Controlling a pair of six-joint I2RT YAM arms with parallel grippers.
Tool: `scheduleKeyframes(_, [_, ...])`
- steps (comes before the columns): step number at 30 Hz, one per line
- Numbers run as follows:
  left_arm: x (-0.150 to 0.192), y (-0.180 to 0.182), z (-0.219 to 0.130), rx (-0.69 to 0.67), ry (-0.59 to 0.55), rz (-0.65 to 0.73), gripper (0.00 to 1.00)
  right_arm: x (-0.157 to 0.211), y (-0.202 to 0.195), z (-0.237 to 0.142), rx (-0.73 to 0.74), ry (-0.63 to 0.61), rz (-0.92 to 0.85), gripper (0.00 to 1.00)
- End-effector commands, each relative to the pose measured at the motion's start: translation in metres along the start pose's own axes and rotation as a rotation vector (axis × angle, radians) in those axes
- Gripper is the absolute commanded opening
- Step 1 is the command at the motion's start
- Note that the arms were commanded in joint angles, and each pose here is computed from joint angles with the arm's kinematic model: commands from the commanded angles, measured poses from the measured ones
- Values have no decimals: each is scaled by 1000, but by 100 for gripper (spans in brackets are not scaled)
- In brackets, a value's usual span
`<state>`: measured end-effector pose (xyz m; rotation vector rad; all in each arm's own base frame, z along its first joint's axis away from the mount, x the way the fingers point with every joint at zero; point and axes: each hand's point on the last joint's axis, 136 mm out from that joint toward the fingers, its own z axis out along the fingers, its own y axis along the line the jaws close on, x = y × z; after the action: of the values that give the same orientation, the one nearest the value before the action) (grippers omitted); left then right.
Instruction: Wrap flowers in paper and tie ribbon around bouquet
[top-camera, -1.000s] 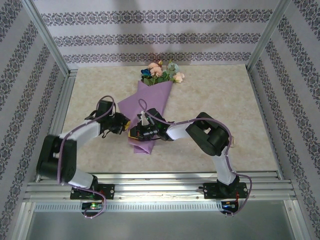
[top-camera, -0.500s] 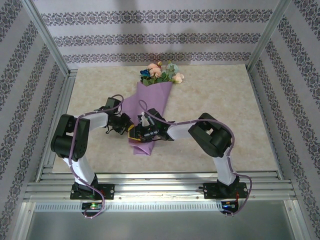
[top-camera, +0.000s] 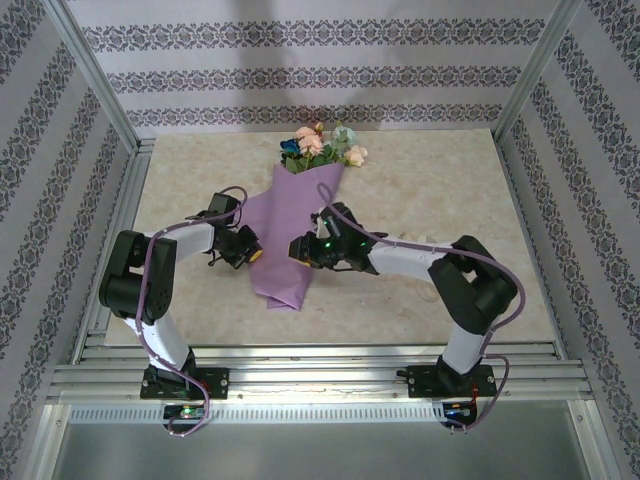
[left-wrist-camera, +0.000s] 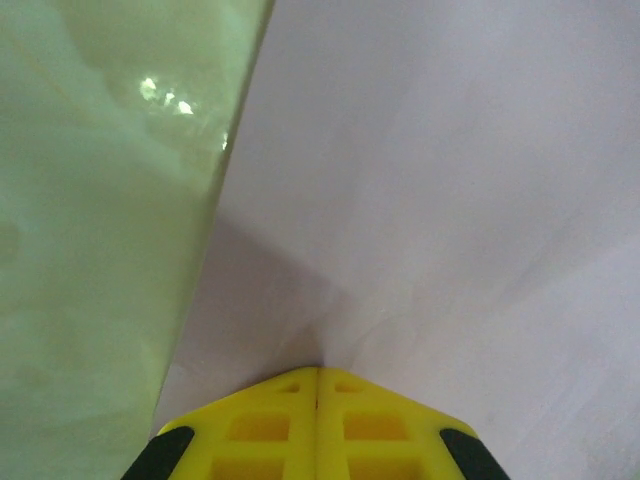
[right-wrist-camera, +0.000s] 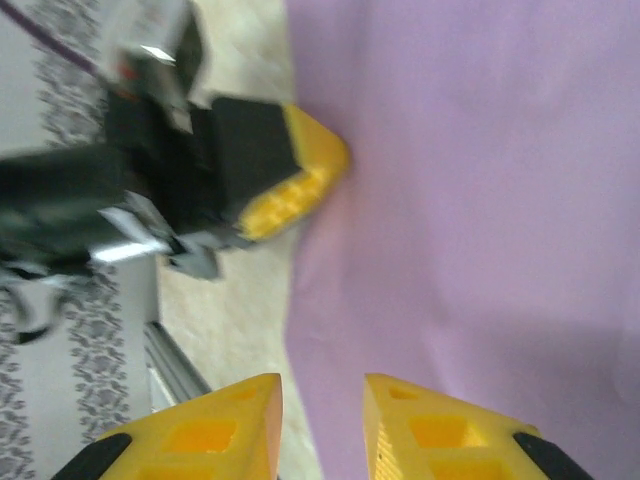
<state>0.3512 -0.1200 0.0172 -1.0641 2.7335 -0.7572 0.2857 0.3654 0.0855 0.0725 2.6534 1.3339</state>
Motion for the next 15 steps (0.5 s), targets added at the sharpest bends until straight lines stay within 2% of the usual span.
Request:
scheduleKeyframes(1, [-4,40,-2,-172,-12,-18,6,16,-25,18,97,35,50,28])
scheduleKeyframes(5, [-5,32,-12,-163,-26,11,7,17,-51,27,186,35,92,27])
scheduleKeyframes(9, [8,2,-47,-95,-55,47,18,26,-65,32,230,74,110,28])
scheduleKeyframes(12, [46,-24,-63,4,8,54,20,29,-68,34,221,85,113,28])
scheduleKeyframes(15, [96,-34,-57,64,138,21,20,27,-63,35,207,87,106,29])
